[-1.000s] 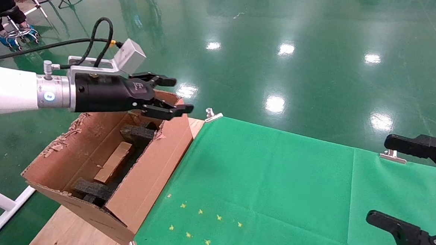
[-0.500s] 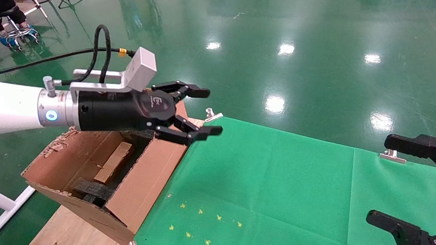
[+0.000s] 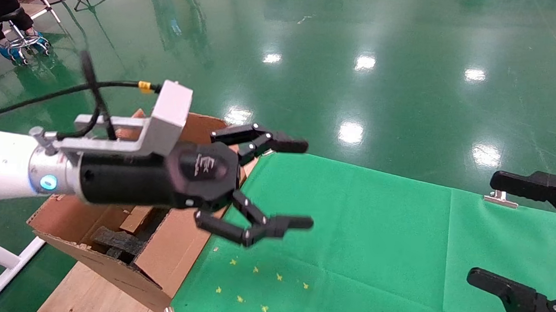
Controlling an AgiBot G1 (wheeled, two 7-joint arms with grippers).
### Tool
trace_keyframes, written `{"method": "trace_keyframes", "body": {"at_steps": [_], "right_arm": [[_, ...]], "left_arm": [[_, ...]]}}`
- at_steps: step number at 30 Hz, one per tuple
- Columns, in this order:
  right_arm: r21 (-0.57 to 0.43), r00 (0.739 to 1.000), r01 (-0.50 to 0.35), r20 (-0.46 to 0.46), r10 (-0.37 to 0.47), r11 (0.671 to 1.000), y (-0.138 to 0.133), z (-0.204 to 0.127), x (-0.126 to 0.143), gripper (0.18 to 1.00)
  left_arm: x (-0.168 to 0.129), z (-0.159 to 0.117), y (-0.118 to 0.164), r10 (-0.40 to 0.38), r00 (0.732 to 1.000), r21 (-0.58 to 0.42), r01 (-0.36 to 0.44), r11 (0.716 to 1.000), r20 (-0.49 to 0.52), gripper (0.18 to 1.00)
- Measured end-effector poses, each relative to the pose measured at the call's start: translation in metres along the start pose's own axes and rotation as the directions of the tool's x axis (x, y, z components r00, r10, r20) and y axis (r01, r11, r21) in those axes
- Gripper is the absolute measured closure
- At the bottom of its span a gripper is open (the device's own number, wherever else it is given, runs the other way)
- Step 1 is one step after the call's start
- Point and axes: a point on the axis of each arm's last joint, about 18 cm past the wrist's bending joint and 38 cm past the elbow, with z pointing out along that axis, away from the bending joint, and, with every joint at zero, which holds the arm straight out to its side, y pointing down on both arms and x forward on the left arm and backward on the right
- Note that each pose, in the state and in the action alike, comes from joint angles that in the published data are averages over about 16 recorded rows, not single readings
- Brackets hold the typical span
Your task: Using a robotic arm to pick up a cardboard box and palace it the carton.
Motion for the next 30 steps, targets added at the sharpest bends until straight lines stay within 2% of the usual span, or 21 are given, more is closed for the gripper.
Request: {"method": "trace_keyframes", "body": {"at_steps": [12,30], "right_arm": [[0.000,1.000,0.000,0.000,0.000,1.000,0.000,0.000,0.000,0.178],[0.000,1.000,0.000,-0.001,0.000,1.000,0.000,0.000,0.000,0.178]], "left_arm": [[0.034,0.006,-0.012,0.035,0.993,0.094,-0.024,0.995,-0.112,0.183],[0.030,0.005,-0.011,0.031,0.994,0.085,-0.023,0.996,-0.101,0.183]]}}
